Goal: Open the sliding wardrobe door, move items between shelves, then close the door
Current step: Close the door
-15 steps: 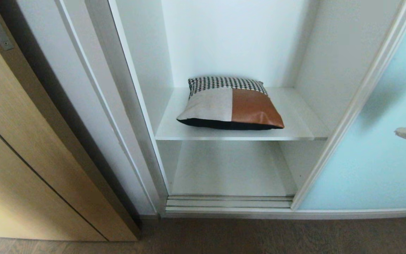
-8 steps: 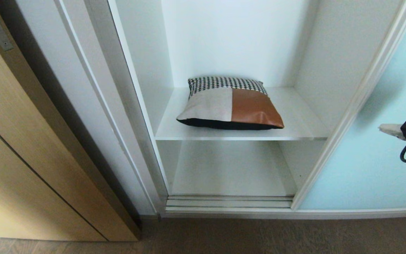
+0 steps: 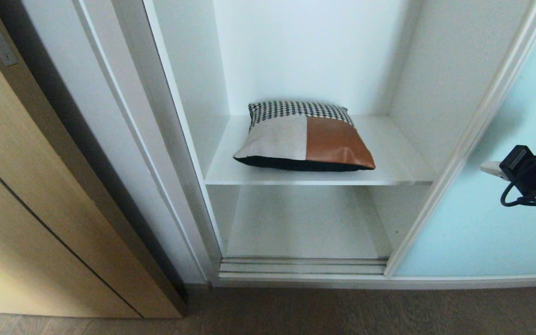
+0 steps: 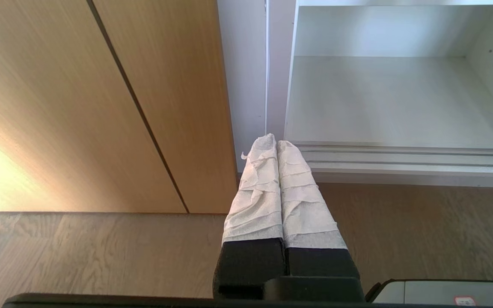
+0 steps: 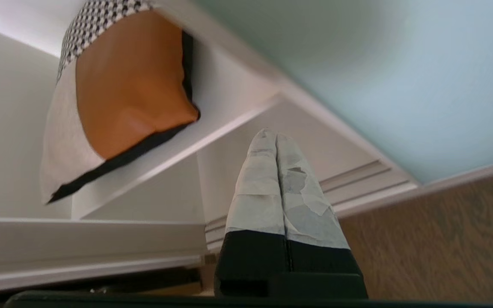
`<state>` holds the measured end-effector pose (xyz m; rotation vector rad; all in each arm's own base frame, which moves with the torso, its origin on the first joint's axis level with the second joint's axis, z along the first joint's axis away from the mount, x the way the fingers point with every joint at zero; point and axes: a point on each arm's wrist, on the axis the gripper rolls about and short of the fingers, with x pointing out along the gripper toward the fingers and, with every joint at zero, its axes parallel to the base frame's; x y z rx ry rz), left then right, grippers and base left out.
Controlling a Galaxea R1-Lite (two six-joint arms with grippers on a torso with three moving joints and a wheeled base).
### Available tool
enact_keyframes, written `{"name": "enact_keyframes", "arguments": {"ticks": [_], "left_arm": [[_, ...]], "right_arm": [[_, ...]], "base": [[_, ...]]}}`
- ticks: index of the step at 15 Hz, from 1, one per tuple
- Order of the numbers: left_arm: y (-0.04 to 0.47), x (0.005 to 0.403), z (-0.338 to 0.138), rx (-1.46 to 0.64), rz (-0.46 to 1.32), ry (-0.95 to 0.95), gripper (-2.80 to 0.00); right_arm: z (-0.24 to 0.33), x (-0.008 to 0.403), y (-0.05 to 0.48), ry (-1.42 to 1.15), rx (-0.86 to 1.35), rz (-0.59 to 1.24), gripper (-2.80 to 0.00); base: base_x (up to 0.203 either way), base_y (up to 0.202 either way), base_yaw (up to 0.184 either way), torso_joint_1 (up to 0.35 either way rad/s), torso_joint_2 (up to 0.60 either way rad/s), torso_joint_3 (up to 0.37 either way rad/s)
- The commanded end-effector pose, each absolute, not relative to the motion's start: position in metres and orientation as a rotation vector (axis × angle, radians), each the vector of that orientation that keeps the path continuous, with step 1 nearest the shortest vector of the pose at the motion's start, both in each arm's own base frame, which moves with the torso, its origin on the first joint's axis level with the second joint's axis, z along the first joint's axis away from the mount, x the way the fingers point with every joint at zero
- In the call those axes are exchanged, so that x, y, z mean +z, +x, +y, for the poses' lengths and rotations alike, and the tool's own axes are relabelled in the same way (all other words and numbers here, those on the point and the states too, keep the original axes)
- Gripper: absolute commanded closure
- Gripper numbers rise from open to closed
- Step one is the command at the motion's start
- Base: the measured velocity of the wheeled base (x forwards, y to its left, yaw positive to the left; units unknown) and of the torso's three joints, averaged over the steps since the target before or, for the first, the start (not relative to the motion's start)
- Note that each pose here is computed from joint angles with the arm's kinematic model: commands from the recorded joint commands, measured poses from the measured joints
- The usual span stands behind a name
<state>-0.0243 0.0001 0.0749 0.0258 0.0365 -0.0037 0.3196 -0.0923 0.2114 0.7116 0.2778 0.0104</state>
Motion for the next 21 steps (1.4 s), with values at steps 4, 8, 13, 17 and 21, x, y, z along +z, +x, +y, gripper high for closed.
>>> {"name": "enact_keyframes", "arguments": {"ticks": [4, 8, 13, 17, 21], "left_arm": [[-0.024, 0.075, 0.0, -0.004, 0.038, 0.026, 0.0], [-0.024, 0.075, 0.0, -0.004, 0.038, 0.026, 0.0], [-0.024, 0.075, 0.0, -0.004, 0.038, 0.026, 0.0], [-0.024, 0.075, 0.0, -0.004, 0.038, 0.026, 0.0], [-0.024, 0.075, 0.0, -0.004, 0.038, 0.026, 0.0]], "right_arm": [[-0.098, 0.212, 0.337, 0.701, -0.051, 0.242, 0.0], [-0.1, 0.211, 0.342, 0.7, -0.055, 0.241, 0.0], [-0.101, 0.209, 0.351, 0.701, -0.06, 0.238, 0.0], [-0.093, 0.21, 0.363, 0.71, -0.105, 0.215, 0.0], [-0.085, 0.208, 0.371, 0.707, -0.099, 0.216, 0.0]], "base": [[0.0, 0.0, 0.0, 0.0, 0.0, 0.0], [0.0, 0.0, 0.0, 0.0, 0.0, 0.0], [0.0, 0.0, 0.0, 0.0, 0.0, 0.0], [0.0, 0.0, 0.0, 0.0, 0.0, 0.0], [0.0, 0.0, 0.0, 0.0, 0.0, 0.0]]}}
